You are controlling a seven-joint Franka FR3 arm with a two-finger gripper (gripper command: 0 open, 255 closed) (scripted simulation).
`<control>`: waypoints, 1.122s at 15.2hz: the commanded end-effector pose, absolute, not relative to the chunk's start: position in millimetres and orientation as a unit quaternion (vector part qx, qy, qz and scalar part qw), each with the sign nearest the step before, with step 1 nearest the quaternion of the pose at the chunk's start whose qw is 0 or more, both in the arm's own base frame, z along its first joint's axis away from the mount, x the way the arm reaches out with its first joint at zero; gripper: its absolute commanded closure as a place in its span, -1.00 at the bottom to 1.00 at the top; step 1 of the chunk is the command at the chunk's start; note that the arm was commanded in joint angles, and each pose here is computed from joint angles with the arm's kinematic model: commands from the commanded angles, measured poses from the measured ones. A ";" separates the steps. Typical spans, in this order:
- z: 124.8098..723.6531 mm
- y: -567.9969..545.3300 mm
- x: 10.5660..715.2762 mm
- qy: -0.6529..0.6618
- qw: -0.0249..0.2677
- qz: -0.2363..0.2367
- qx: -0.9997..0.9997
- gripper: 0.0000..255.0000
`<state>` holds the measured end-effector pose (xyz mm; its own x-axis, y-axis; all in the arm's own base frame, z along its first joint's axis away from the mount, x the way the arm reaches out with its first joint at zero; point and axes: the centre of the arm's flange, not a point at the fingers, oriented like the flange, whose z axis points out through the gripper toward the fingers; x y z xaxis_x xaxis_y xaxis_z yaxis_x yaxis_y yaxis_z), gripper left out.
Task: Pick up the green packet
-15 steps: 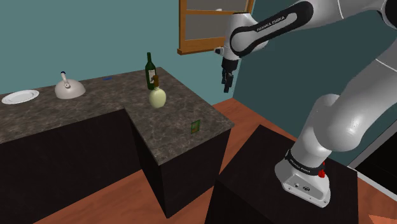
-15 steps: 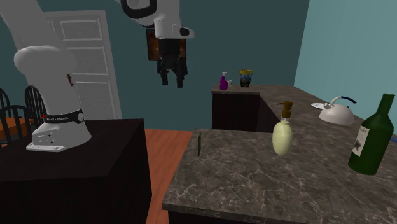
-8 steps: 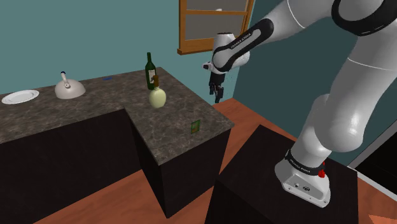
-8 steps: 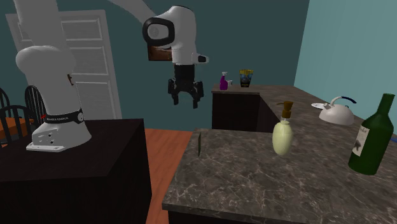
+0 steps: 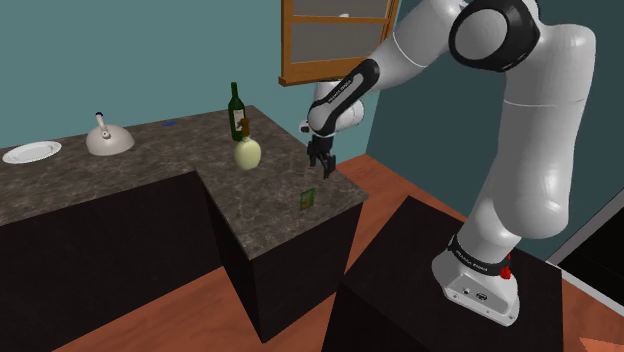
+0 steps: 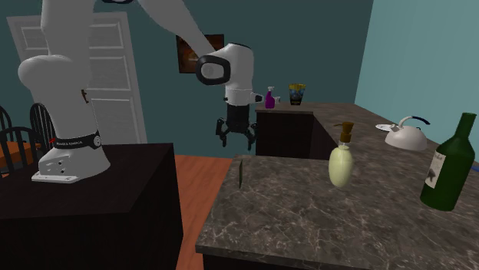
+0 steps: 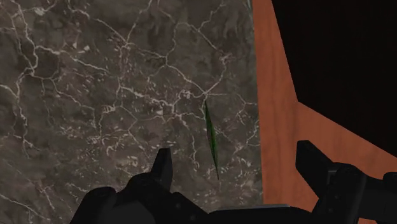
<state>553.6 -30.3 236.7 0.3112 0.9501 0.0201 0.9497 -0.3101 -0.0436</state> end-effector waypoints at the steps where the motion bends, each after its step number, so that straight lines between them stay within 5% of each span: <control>1: 210.8 -22.1 562.8 -0.618 0.029 0.006 -0.786 -1.00; 12: 154.8 -15.0 569.9 -0.638 0.032 0.008 -0.769 -1.00; 13: 155.1 -15.2 570.5 -0.638 0.032 0.008 -0.769 1.00; 17: 155.5 -15.0 570.3 -0.638 0.032 0.008 -0.769 1.00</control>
